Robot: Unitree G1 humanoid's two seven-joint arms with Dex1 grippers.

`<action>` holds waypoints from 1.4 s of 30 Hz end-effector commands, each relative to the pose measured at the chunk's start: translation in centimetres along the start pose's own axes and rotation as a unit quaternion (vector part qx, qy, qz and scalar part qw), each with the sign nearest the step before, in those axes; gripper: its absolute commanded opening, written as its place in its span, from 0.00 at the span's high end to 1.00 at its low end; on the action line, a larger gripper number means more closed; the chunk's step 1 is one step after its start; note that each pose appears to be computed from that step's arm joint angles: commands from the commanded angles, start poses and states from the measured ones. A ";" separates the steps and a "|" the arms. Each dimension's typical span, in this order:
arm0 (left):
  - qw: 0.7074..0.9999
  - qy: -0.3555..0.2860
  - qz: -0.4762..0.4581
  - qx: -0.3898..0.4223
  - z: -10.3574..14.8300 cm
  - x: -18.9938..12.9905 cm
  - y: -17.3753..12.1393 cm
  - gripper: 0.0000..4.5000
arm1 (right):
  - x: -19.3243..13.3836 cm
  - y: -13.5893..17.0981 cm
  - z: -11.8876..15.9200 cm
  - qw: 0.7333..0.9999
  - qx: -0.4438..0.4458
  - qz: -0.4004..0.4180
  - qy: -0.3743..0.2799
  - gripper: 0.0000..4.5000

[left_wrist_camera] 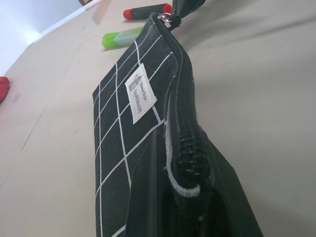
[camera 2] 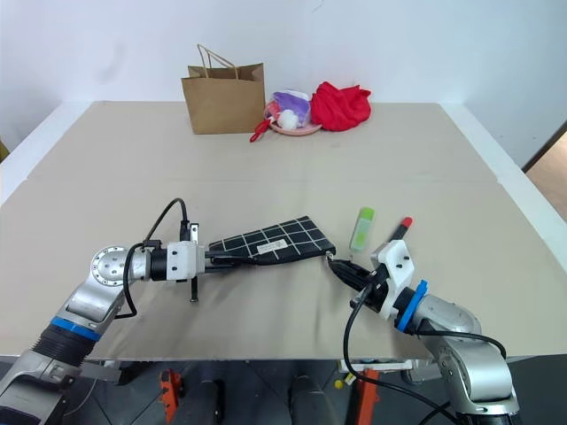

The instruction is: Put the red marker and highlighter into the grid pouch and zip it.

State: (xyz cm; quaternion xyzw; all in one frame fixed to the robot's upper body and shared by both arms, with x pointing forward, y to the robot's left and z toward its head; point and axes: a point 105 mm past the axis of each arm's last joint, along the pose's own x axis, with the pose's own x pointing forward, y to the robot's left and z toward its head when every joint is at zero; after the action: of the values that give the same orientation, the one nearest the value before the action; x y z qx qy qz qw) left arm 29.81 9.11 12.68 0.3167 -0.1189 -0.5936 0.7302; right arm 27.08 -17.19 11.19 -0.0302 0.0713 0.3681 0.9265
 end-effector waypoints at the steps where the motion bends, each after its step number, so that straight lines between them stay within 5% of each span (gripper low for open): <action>1: 1.000 -0.010 0.007 0.021 1.0 -0.1 0.5 1.00 | 0.0 0.2 1.3 1.000 -0.021 0.007 -0.018 0.99; 23: 0.999 -0.026 0.026 0.025 1.6 1.1 1.1 1.00 | 5.1 7.1 4.2 0.981 -0.043 0.187 -0.021 0.99; 42: 0.998 -0.034 0.038 0.043 1.7 1.5 1.4 1.00 | 5.7 7.2 4.9 0.981 -0.040 0.185 -0.030 0.99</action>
State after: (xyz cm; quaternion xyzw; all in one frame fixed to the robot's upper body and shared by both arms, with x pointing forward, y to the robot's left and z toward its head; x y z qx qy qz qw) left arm 30.40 7.59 13.14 0.3158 -0.1522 -0.5746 0.7396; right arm 27.21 -7.92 14.00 -0.0420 0.0556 0.5285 0.8461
